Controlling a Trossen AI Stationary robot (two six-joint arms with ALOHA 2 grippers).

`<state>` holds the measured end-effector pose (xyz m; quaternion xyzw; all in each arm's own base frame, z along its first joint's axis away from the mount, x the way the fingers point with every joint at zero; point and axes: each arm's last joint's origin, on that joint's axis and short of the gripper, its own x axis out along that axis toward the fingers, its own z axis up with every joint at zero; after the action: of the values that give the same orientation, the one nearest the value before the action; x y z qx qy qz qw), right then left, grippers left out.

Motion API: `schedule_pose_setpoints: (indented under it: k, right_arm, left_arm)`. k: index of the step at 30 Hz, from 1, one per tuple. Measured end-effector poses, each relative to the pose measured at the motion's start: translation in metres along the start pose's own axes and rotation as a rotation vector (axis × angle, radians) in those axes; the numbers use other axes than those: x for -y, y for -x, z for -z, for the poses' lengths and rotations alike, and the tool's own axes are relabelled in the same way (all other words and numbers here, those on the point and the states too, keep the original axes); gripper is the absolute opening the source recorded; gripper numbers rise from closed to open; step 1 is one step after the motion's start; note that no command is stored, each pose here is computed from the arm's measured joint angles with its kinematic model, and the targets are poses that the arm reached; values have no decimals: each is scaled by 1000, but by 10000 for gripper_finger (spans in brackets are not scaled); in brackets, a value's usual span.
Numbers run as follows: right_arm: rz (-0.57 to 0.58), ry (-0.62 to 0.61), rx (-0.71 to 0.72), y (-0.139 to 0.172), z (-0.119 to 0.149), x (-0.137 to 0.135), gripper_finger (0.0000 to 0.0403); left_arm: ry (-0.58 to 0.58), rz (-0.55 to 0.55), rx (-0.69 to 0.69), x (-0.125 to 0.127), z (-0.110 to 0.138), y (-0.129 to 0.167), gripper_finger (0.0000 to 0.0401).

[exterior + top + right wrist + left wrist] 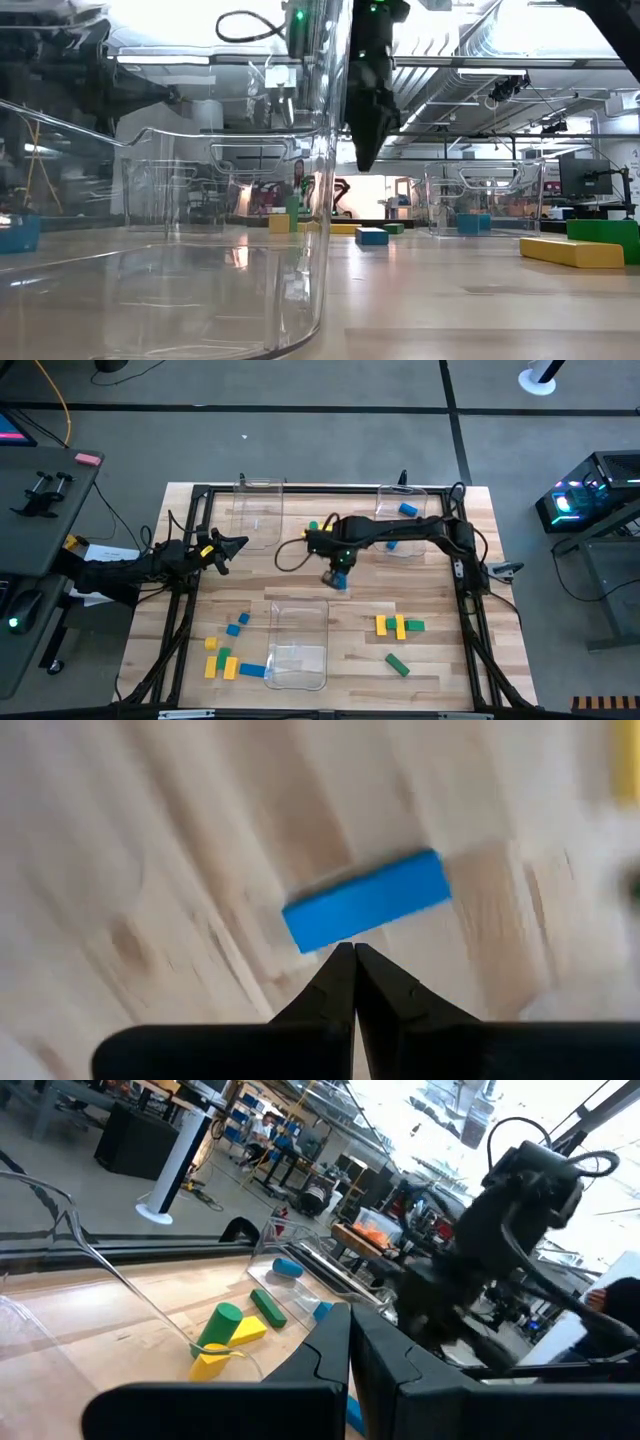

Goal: Sort blocks
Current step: Put the blue block into the top right transparent bin

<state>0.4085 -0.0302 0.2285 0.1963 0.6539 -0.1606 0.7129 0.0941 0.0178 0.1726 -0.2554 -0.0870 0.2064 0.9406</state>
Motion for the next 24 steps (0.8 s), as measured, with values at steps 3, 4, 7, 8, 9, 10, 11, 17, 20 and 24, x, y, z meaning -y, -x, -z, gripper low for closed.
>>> schedule_pose_setpoints:
  k: [3, 4, 7, 8, 9, 10, 11, 17, 20, 24]
  right_arm:
    - [26, -260, -27, -4, 3, -1, 0]
    - [23, -327, -21, -4, 3, -4, 0]
    - [60, -477, 28, -5, 7, -15, 0]
    - [91, -529, 52, -5, 9, -17, 0]
    - [107, -567, 65, -5, 10, -18, 0]
    - [111, -594, 66, -5, 11, -19, 0]
    - [113, -610, 66, -5, 11, -19, 0]
    - [120, -673, 92, -16, 7, -9, 39]
    - [60, -730, 51, -34, 6, -3, 83]
    - [19, -833, 16, -54, 9, 6, 149]
  left_arm:
    - [0, 0, 0, 0, 0, 0, 0]
    - [0, 0, 0, 0, 0, 0, 0]
    - [0, 0, 0, 0, 0, 0, 0]
    - [0, 0, 0, 0, 0, 0, 0]
    - [0, 0, 0, 0, 0, 0, 0]
    - [0, 0, 0, 0, 0, 0, 0]
    - [0, 0, 0, 0, 0, 0, 0]
    - [0, 0, 0, 0, 0, 0, 0]
    - [0, 0, 0, 0, 0, 0, 0]
    - [0, 0, 0, 0, 0, 0, 0]
